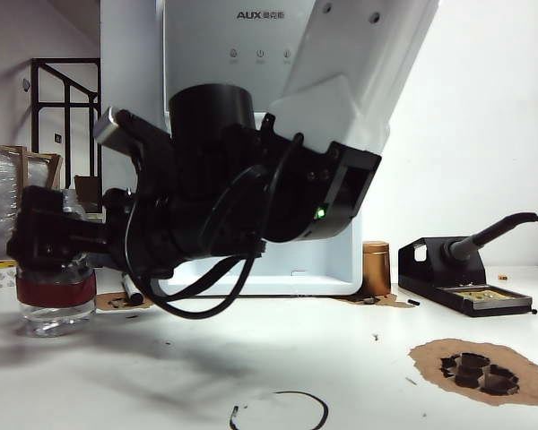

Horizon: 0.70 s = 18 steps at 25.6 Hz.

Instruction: Pick up the water bottle with two loops of red belts, then reach the front water dispenser and gently press the gray-black baffle horizontally to get a little water.

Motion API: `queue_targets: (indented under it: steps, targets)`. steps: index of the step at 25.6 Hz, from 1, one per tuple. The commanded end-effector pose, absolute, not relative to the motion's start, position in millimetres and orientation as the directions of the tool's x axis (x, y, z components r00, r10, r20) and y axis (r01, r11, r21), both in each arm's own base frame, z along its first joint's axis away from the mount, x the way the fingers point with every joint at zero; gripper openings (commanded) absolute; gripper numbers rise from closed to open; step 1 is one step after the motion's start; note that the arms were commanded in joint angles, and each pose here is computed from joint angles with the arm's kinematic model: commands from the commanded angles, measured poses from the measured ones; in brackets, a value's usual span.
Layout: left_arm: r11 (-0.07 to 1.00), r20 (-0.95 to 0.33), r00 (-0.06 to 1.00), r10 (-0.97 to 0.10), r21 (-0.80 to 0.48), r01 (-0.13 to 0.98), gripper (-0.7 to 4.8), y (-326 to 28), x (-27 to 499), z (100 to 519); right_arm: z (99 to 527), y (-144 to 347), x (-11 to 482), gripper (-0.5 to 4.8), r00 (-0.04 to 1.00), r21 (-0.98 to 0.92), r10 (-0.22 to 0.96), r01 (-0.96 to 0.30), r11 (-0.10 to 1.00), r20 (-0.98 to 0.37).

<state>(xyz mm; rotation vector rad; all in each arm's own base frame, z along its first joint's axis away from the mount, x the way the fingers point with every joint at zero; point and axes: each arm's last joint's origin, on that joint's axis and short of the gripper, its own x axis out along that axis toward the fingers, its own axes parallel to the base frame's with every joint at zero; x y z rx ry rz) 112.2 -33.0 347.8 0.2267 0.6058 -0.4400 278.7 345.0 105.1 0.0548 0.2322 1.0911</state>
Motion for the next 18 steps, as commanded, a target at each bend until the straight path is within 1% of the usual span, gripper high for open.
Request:
queue_targets:
  steps: [1, 3, 4, 6, 9, 10, 11, 16, 18]
  targets:
    - [0.881, -0.578, 0.742, -0.339, 0.082, 0.466, 3.6, -33.2, 112.2, 350.4, 104.5, 348.1, 276.1, 4.48, 0.415, 0.142, 0.896, -0.889, 0.436, -0.159]
    - [0.881, -0.578, 0.742, -0.339, 0.082, 0.466, 3.6, -33.2, 112.2, 350.4, 104.4, 349.4, 274.1, 3.61, 0.383, 0.133, 0.91, -0.905, 0.404, -0.158]
    - [0.881, -0.578, 0.742, -0.339, 0.082, 0.466, 3.6, -33.2, 112.1, 350.4, 104.4, 350.0, 273.4, 3.6, 0.384, 0.133, 0.91, -0.904, 0.405, -0.158]
    - [0.881, -0.578, 0.742, -0.339, 0.082, 0.466, 3.6, -33.2, 112.1, 350.4, 102.4, 349.9, 273.7, 3.39, 0.404, 0.126, 0.9, -0.896, 0.425, -0.164]
    - [0.881, -0.578, 0.743, -0.339, 0.082, 0.466, 3.6, -33.2, 112.0, 350.4, 100.3, 349.8, 273.7, 3.4, 0.404, 0.125, 0.898, -0.896, 0.427, -0.174]
    - [0.881, -0.577, 0.743, -0.339, 0.082, 0.466, 3.6, -33.1, 111.7, 350.5, 100.4, 349.8, 273.6, 3.6, 0.403, 0.125, 0.899, -0.896, 0.426, -0.173]
    - [0.881, -0.572, 0.746, -0.34, 0.083, 0.465, 3.6, -32.8, 110.7, 351.0, 100.7, 349.7, 273.9, 4.79, 0.412, 0.124, 0.895, -0.892, 0.434, -0.17]
    - [0.881, -0.573, 0.746, -0.34, 0.083, 0.465, 3.6, -32.8, 110.3, 351.0, 101.2, 349.0, 275.6, 4.79, 0.47, 0.115, 0.867, -0.864, 0.49, -0.167]
    - [0.881, -0.573, 0.746, -0.34, 0.083, 0.466, 3.6, -32.8, 110.3, 351.0, 103.3, 349.3, 275.9, 4.79, 0.471, 0.112, 0.87, -0.866, 0.488, -0.146]
